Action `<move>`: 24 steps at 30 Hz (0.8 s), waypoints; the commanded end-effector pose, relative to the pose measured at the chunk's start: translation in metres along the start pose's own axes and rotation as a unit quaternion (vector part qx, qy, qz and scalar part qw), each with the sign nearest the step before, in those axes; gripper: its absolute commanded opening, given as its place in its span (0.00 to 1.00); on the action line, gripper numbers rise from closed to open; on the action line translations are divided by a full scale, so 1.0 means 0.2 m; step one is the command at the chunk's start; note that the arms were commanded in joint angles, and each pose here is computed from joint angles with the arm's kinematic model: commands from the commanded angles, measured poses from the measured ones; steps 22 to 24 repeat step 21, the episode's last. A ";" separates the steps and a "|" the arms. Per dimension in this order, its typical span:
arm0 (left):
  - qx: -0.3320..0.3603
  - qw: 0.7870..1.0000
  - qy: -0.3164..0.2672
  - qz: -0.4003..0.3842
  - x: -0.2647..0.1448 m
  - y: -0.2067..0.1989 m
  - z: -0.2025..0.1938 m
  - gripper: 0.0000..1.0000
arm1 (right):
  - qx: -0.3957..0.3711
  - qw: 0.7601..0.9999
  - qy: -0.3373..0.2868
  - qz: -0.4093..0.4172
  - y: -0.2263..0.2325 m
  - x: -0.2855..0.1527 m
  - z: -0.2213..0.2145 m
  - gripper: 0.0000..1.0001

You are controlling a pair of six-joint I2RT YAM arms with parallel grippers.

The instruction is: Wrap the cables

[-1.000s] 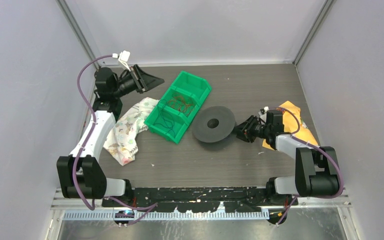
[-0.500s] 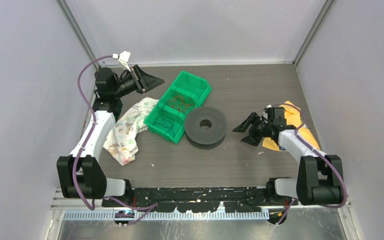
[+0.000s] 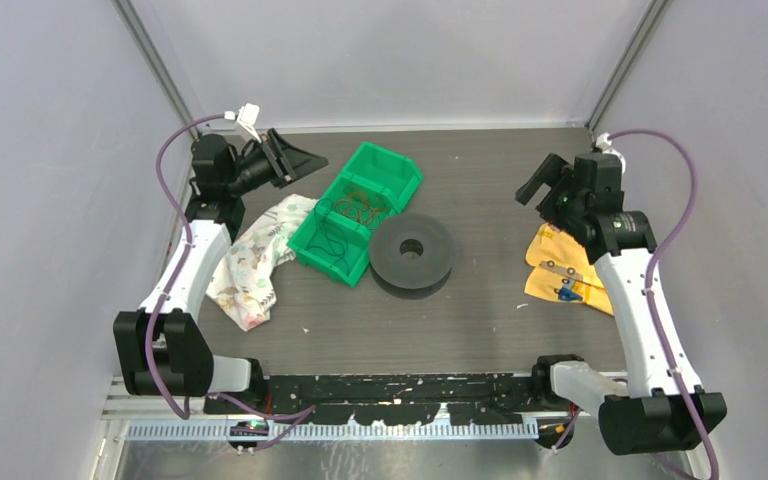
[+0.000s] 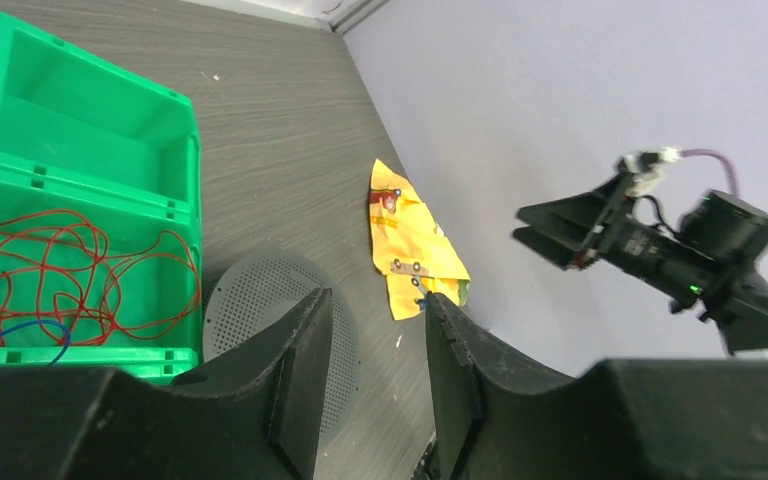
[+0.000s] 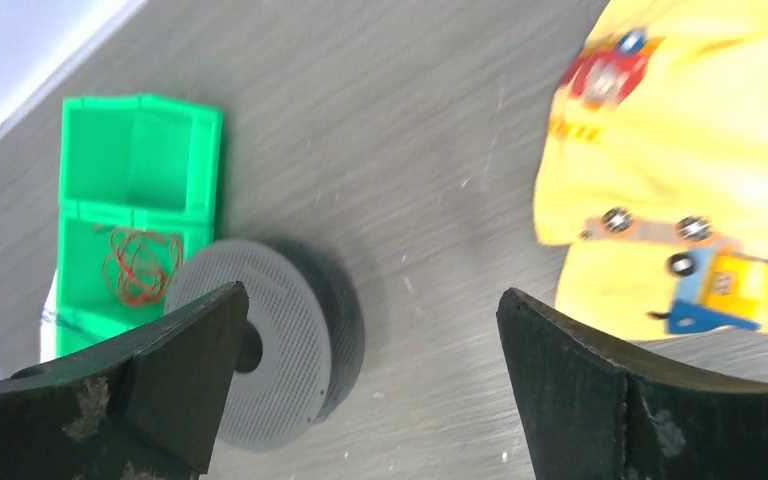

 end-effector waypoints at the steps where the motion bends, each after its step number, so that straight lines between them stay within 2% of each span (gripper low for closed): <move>1: 0.003 1.000 -0.008 0.001 0.00 -0.05 0.10 0.42 | -0.084 0.981 -0.143 -0.099 0.01 -0.25 0.23 1.00; 5: 0.007 0.999 0.019 -0.048 0.02 -0.11 0.15 0.46 | -0.105 0.962 -0.198 -0.155 0.03 -0.34 0.33 1.00; 9: 0.016 0.999 0.014 -0.040 0.02 -0.11 0.16 0.50 | -0.103 0.954 -0.215 -0.184 -0.03 -0.33 0.33 1.00; 18: 0.007 0.999 0.047 -0.003 -0.03 -0.08 0.07 0.54 | -0.079 0.961 -0.215 -0.154 -0.02 -0.28 0.29 1.00; 24: 0.000 0.998 0.054 -0.014 -0.02 -0.09 0.06 0.54 | -0.073 0.961 -0.224 -0.147 -0.01 -0.30 0.30 1.00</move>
Point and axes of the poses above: each gripper's point midway between its finger pads, its own x axis out along the fingers, its own y axis along the line the jaws close on, z = x × y, the point moved 5 cm from there along -x, back along the fingers, and after that the axes turned 13 degrees about x, right-handed, at the moved point
